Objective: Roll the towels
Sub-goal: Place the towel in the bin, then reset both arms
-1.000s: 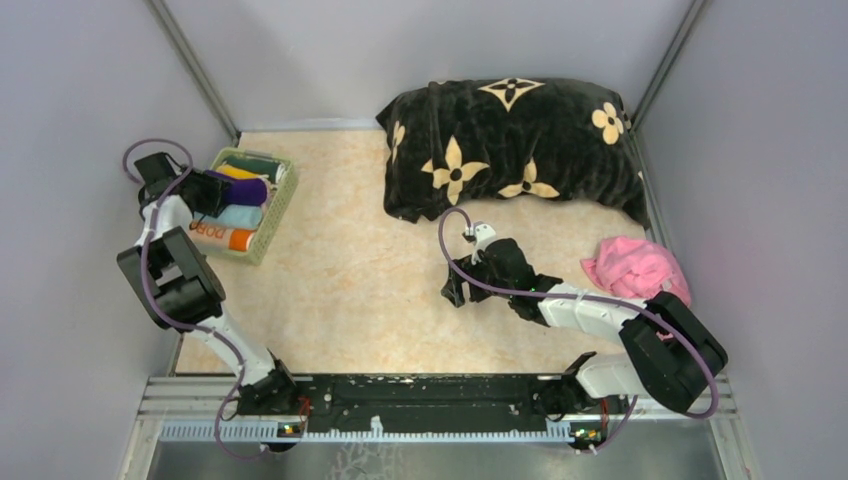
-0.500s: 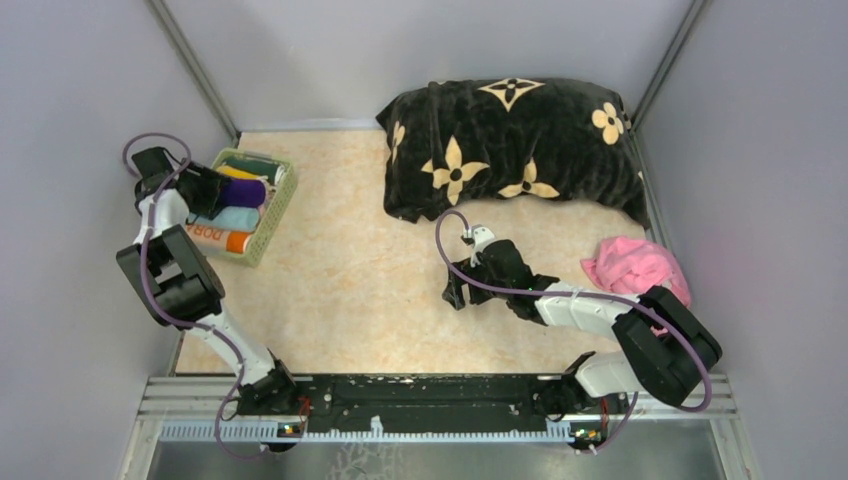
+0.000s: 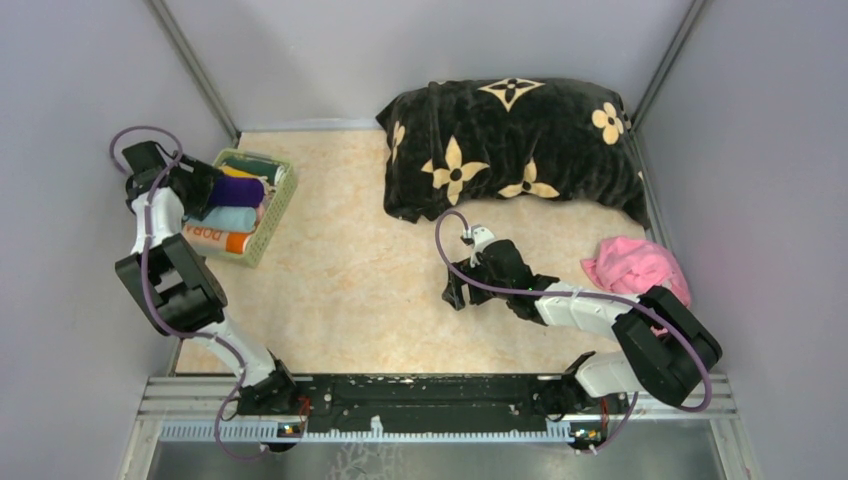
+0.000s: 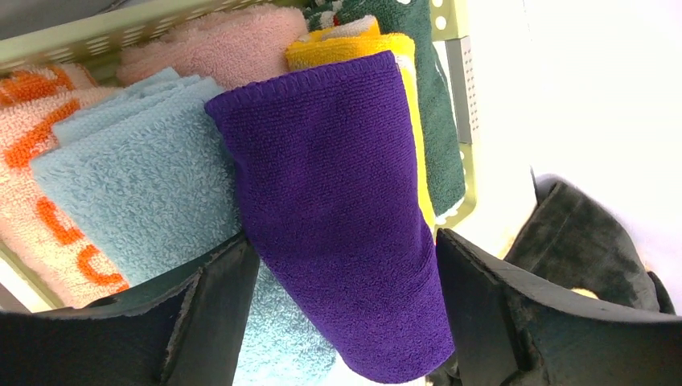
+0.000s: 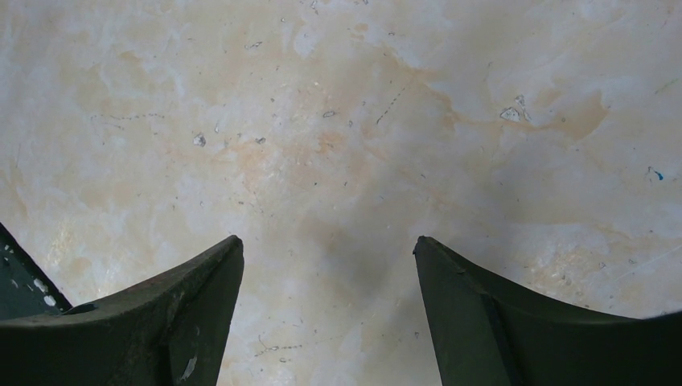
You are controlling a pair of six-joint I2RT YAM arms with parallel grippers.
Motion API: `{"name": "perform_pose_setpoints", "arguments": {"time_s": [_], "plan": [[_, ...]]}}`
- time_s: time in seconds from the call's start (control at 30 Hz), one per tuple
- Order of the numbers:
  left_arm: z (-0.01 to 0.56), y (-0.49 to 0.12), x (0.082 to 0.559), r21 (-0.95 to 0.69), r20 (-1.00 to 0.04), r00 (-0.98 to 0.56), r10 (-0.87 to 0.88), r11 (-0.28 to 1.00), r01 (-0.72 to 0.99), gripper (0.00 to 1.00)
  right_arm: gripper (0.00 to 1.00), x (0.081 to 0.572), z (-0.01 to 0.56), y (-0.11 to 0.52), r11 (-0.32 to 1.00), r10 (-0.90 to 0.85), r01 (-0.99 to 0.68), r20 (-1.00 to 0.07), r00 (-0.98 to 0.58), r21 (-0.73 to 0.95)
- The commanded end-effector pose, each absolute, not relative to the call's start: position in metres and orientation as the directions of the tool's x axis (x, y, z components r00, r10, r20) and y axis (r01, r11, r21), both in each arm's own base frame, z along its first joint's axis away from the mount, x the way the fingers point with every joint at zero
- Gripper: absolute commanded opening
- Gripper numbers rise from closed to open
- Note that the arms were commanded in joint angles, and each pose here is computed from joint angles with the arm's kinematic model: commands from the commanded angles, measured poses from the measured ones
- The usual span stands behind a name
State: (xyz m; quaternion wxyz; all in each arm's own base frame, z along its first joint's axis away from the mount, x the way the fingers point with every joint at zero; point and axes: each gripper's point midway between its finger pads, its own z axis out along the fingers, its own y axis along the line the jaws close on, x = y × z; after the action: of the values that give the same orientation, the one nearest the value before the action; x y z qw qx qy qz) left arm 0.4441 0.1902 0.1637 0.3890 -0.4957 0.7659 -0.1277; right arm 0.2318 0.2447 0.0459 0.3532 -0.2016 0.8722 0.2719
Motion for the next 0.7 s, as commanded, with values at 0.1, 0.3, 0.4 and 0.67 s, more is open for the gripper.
{"name": "perform_pose_setpoints", "arguments": {"time_s": [0.1, 0.3, 0.4, 0.67], "plan": [[0.209, 0.202, 0.431, -0.576, -0.553, -0.143, -0.821, 0.500, -0.647, 0.86, 0.78, 0.243, 0.066, 0.257, 0.748, -0.136, -0.573, -0.768, -0.626, 0.334], [0.235, 0.185, 0.403, -0.566, -0.600, -0.150, -0.786, 0.549, -0.615, 0.88, 0.78, 0.248, 0.076, 0.253, 0.768, -0.112, -0.555, -0.785, -0.609, 0.320], [0.247, 0.164, 0.384, -0.575, -0.627, -0.168, -0.761, 0.597, -0.559, 0.88, 0.78, 0.255, 0.091, 0.248, 0.791, -0.093, -0.532, -0.801, -0.592, 0.302], [0.262, 0.088, 0.334, -0.537, -0.737, -0.253, -0.626, 0.771, -0.342, 0.92, 0.84, 0.279, 0.141, 0.209, 0.907, 0.009, -0.354, -0.852, -0.523, 0.227]]}}
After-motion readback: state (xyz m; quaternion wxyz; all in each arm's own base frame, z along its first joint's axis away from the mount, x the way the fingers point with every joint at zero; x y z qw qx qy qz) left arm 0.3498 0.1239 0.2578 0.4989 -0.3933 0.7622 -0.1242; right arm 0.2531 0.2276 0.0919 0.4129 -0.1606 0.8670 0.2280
